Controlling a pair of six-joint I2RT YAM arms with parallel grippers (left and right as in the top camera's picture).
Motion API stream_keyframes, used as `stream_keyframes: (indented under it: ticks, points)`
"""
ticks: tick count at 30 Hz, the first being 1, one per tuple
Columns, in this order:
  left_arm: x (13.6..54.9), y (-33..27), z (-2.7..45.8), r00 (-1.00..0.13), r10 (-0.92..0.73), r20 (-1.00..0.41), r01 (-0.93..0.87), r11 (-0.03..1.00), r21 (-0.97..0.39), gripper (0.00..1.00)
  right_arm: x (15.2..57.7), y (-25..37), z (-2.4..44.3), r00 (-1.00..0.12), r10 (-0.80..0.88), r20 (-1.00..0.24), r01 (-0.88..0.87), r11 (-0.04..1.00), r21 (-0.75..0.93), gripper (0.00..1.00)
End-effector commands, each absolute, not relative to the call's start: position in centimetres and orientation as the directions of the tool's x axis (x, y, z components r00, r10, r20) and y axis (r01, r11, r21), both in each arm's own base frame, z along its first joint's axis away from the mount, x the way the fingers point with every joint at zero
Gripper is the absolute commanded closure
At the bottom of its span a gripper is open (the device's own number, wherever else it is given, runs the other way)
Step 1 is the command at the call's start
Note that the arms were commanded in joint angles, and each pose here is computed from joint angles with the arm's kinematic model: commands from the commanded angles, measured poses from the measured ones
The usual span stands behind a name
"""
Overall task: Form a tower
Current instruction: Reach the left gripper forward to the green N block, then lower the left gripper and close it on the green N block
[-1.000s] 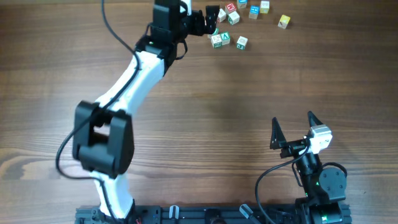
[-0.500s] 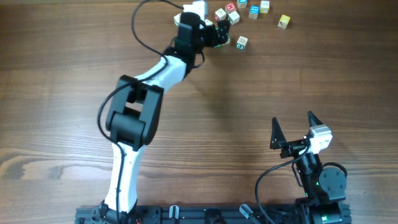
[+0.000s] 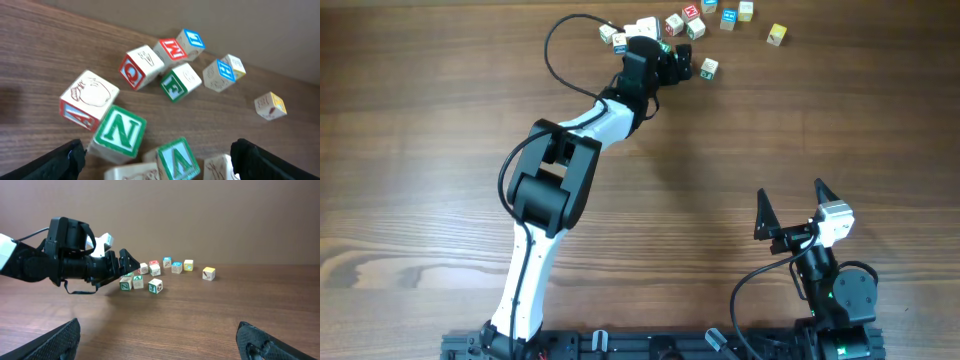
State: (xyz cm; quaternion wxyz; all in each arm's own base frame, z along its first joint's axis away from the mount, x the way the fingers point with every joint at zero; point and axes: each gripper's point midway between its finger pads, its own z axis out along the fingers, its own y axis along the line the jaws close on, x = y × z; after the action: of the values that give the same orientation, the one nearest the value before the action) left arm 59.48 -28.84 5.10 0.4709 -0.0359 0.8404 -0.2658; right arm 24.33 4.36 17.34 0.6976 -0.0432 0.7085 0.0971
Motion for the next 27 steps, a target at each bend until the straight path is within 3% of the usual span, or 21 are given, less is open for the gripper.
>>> stream_keyframes:
  ticks: [1, 4, 6, 10, 13, 15, 27]
  points:
    - [60.3, -28.3, 3.9, -0.538, -0.330, -0.776, 0.164, 0.861, -0.481, 0.06, 24.3, 4.4, 17.4, -0.016, 0.061, -0.998, -0.202, 0.977, 0.063, 0.00]
    - [60.2, -28.2, 3.3, -0.544, -0.327, -0.773, 0.161, 0.863, -0.478, 0.34, 24.3, 4.4, 17.4, -0.016, 0.061, -0.998, -0.202, 0.977, 0.063, 0.00]
    - [60.2, -28.2, 3.2, -0.546, -0.326, -0.772, 0.160, 0.864, -0.478, 0.39, 24.3, 4.4, 17.4, -0.016, 0.061, -0.998, -0.202, 0.977, 0.063, 0.00]
    - [60.5, -27.6, 3.2, -0.531, -0.319, -0.785, 0.147, 0.877, -0.457, 0.31, 24.3, 4.4, 17.4, -0.016, 0.061, -0.998, -0.202, 0.977, 0.063, 0.00]
    - [60.8, -26.7, 3.1, -0.523, -0.321, -0.789, 0.125, 0.887, -0.444, 0.16, 24.3, 4.4, 17.4, -0.016, 0.061, -0.998, -0.202, 0.977, 0.063, 0.00]
    - [61.0, -26.5, 3.2, -0.512, -0.290, -0.809, 0.145, 0.899, -0.414, 0.12, 24.3, 4.4, 17.4, -0.016, 0.061, -0.998, -0.202, 0.977, 0.063, 0.00]
    - [61.2, -26.1, 2.0, -0.514, -0.256, -0.819, 0.154, 0.911, -0.382, 0.17, 24.3, 4.4, 17.4, -0.016, 0.061, -0.998, -0.202, 0.977, 0.063, 0.00]
